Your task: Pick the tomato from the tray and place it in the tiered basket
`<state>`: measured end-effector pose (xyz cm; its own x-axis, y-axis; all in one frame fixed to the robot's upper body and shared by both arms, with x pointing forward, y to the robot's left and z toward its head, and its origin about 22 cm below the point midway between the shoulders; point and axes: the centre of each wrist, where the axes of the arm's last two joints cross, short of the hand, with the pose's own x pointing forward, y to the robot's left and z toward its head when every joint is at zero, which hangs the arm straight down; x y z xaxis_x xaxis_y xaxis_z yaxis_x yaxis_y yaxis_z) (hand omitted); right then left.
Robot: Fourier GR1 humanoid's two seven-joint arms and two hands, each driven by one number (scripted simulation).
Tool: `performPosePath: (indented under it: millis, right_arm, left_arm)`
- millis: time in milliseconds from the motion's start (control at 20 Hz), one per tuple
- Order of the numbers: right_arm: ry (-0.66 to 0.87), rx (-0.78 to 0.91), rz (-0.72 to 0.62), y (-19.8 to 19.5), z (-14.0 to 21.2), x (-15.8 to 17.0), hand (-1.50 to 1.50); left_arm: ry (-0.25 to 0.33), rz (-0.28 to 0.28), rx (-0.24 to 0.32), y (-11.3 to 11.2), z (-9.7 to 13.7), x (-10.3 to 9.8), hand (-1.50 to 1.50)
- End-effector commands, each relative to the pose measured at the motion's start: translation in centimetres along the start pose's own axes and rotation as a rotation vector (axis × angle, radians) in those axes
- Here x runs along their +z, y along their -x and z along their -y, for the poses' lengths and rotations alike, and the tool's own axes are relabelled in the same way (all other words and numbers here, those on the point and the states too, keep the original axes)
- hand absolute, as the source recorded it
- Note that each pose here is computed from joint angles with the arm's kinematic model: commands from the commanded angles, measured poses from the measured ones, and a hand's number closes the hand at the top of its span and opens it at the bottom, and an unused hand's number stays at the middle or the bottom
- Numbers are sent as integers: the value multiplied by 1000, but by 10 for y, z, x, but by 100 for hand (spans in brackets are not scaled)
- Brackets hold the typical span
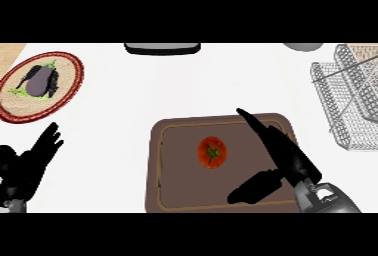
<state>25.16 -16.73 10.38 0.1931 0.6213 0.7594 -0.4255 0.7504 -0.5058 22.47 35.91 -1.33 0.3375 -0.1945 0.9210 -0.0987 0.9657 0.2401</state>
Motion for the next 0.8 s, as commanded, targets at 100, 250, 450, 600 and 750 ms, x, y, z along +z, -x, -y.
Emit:
performPosePath:
  millis: [100, 250, 450, 600, 750]
  right_arm:
    - [-47, -31, -15, 16, -5, -3, -150]
    - [-51, -54, 7, 26, -1, -14, -150]
    - [-48, -41, 26, 49, -7, -15, -150]
    - [-40, -50, 32, 30, -24, -28, -150]
    - [-39, -55, 39, 41, -20, -38, -150]
  left_arm:
    - [-2, -37, -2, 7, 16, -10, 0]
    - [0, -34, 5, 2, -7, 2, 0]
    - [-12, -18, 2, -11, -3, 12, 0]
    - [-12, -34, -15, 8, -14, 2, 0]
    - [-6, -24, -9, 2, 7, 3, 0]
